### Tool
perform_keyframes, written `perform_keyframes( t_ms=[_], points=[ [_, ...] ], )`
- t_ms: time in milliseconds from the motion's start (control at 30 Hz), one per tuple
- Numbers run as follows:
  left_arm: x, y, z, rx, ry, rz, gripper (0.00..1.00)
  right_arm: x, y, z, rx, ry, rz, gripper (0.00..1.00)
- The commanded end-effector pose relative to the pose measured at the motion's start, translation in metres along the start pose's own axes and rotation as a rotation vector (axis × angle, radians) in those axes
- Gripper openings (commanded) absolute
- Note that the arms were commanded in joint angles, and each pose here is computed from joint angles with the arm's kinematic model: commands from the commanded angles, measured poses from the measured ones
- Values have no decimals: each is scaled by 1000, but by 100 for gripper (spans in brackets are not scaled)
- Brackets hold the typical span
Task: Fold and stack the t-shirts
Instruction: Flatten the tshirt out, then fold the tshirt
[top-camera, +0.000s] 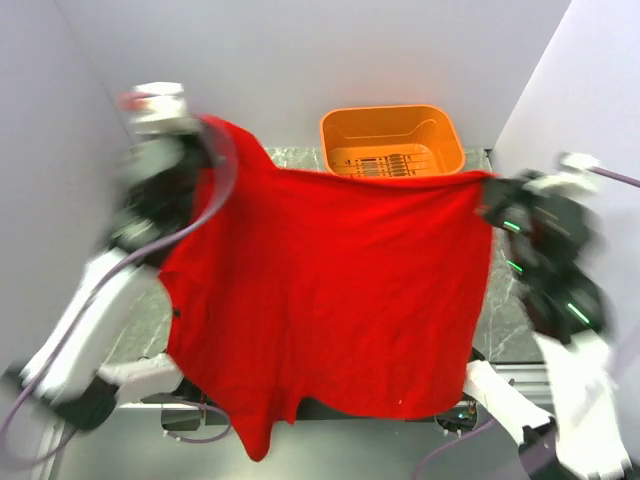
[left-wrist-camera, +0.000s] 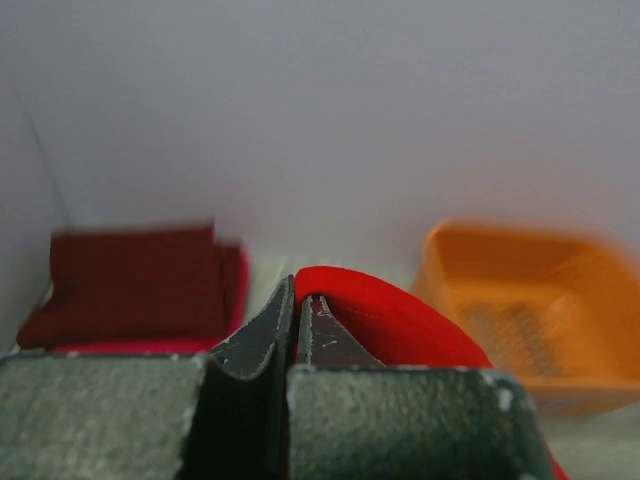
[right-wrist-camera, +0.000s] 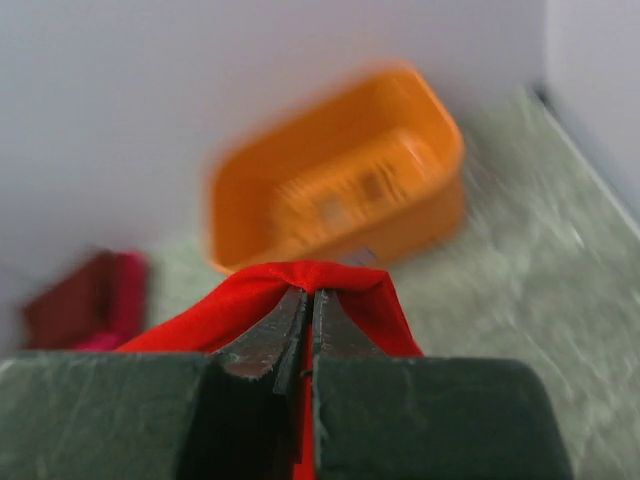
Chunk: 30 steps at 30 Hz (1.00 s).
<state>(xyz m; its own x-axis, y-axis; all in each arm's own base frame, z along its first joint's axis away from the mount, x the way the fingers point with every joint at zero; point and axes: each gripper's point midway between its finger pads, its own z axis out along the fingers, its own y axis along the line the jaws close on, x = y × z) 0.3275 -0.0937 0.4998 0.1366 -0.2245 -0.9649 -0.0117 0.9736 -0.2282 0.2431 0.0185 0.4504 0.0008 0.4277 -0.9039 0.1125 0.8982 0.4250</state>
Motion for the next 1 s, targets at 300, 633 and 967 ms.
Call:
perform_keyframes(
  t_ms=[300,633,967],
  points=[
    [343,29,122,-123,533,255,1,272,-126,154,261,536,-42,0],
    [420,33,158,-160,642,298,1,299,-148,196,340,626,-107,0],
    [394,43,121,-216,674,208,1,299,-143,179,326,695,-100,0]
  ],
)
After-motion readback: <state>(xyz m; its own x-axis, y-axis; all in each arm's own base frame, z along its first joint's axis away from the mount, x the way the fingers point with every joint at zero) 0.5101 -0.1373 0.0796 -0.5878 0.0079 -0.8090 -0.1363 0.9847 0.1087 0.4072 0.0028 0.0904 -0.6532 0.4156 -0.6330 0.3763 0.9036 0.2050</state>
